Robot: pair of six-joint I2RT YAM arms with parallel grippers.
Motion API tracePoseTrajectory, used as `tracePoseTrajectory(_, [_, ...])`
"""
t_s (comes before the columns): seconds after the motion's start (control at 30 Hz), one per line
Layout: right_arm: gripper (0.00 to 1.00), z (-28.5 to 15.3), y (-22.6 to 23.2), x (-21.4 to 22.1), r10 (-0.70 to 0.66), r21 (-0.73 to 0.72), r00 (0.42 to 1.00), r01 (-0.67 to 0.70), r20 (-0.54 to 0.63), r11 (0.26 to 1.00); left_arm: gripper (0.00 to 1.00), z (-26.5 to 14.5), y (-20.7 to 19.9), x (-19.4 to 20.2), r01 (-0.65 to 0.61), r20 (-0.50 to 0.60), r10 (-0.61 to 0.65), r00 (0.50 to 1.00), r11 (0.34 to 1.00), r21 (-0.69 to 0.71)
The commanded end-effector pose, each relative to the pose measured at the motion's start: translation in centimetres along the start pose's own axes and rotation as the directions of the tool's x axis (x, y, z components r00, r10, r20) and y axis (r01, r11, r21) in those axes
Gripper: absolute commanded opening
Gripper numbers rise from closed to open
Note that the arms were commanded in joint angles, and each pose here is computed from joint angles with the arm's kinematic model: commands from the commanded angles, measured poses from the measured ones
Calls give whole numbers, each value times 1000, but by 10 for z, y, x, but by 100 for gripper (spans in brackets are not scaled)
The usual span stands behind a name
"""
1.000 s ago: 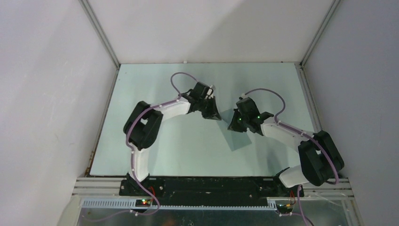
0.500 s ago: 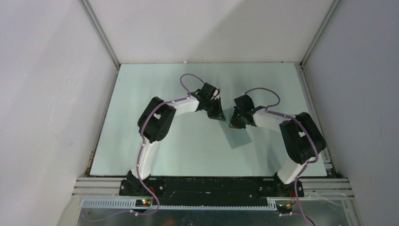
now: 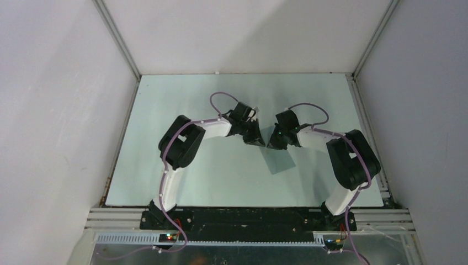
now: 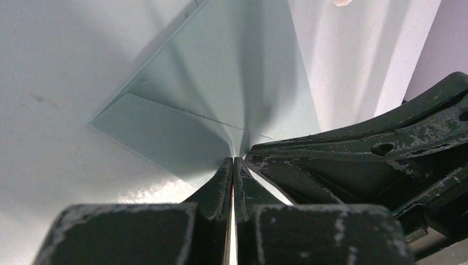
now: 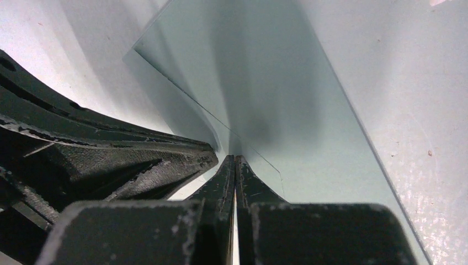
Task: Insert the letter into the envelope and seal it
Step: Seal the envelope flap on the envelope.
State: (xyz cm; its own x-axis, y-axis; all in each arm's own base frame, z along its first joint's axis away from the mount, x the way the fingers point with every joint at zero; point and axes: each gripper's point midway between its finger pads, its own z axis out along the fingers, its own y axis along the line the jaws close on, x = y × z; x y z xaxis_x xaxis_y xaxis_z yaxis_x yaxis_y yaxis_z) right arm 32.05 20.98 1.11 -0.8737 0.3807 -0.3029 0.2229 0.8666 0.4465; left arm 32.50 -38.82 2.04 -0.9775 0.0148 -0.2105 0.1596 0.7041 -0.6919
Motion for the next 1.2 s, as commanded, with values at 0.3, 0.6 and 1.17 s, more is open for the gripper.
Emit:
tracePoseTrajectory(0.3, [0, -12, -53, 50, -55, 151, 997, 62, -52, 987, 3, 1, 28, -11, 38, 7, -38, 999, 993, -113])
tracePoseTrajectory(0.6, [0, -8, -43, 40, -62, 143, 998, 64, -16, 988, 3, 0, 29, -3, 33, -14, -34, 999, 994, -101])
tracePoseTrajectory(1.17, [0, -8, -71, 43, -52, 218, 998, 56, -23, 974, 3, -1, 27, -2, 29, -22, -31, 999, 995, -90])
